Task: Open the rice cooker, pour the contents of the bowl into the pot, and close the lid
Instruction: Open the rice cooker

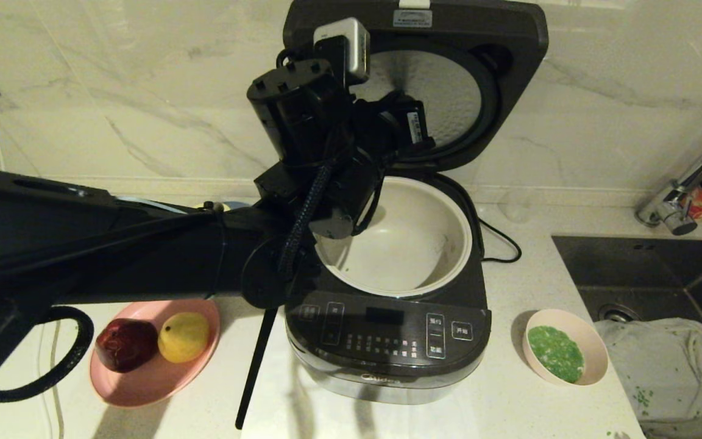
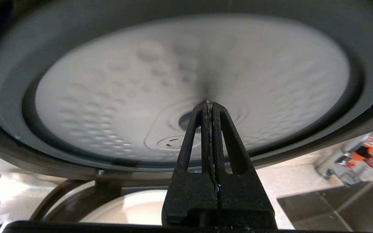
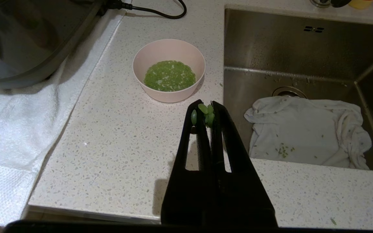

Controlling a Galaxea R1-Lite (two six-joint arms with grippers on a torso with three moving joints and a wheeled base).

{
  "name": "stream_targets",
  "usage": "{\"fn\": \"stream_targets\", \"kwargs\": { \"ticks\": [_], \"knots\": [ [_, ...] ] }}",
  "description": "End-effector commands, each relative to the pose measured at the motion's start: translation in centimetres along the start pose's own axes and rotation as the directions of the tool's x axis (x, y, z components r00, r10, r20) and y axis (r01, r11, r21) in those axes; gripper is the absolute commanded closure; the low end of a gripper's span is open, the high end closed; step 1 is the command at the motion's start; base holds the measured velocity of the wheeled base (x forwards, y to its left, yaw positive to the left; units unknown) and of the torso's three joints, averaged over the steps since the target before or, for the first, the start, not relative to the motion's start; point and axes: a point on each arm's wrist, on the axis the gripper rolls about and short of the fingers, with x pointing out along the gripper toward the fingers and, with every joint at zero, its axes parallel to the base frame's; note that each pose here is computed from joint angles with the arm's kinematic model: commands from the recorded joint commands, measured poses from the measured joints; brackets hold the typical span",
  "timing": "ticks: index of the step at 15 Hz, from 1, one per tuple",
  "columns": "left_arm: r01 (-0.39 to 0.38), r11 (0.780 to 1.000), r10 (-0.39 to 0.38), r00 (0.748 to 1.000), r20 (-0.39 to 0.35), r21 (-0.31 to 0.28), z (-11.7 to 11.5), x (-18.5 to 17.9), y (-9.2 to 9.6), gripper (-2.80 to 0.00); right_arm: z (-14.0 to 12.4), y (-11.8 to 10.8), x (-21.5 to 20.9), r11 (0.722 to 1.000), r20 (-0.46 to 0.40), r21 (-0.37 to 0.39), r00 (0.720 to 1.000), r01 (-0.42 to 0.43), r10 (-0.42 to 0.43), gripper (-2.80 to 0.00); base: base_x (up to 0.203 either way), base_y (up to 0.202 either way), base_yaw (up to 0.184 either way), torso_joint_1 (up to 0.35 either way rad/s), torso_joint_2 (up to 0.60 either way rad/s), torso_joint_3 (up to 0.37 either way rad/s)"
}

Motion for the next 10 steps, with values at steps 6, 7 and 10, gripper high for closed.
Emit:
{"fn": "stream_targets", "kwargs": {
  "ticks": [6, 7, 10],
  "knots": [
    [-0.055, 0.998, 0.052, 0.996, 0.074, 0.032, -1.2, 3.9, 2.6, 0.00, 0.0, 0.0, 0.0, 1.000, -0.001, 0.000, 1.000, -0.001, 0.001, 0.00, 0.000, 0.000, 0.000, 0.000, 0.00, 0.000],
    [-0.058, 0.998, 0.055, 0.995, 0.081, 0.034, -1.3, 4.4, 2.7, 0.00, 0.0, 0.0, 0.0, 1.000, -0.001, 0.000, 1.000, -0.001, 0.001, 0.00, 0.000, 0.000, 0.000, 0.000, 0.00, 0.000],
    [-0.069, 0.997, 0.065, 0.992, 0.108, 0.034, -1.2, 5.3, 2.8, 0.00, 0.0, 0.0, 0.0, 1.000, -0.001, 0.000, 1.000, -0.001, 0.001, 0.00, 0.000, 0.000, 0.000, 0.000, 0.00, 0.000]
  ]
}}
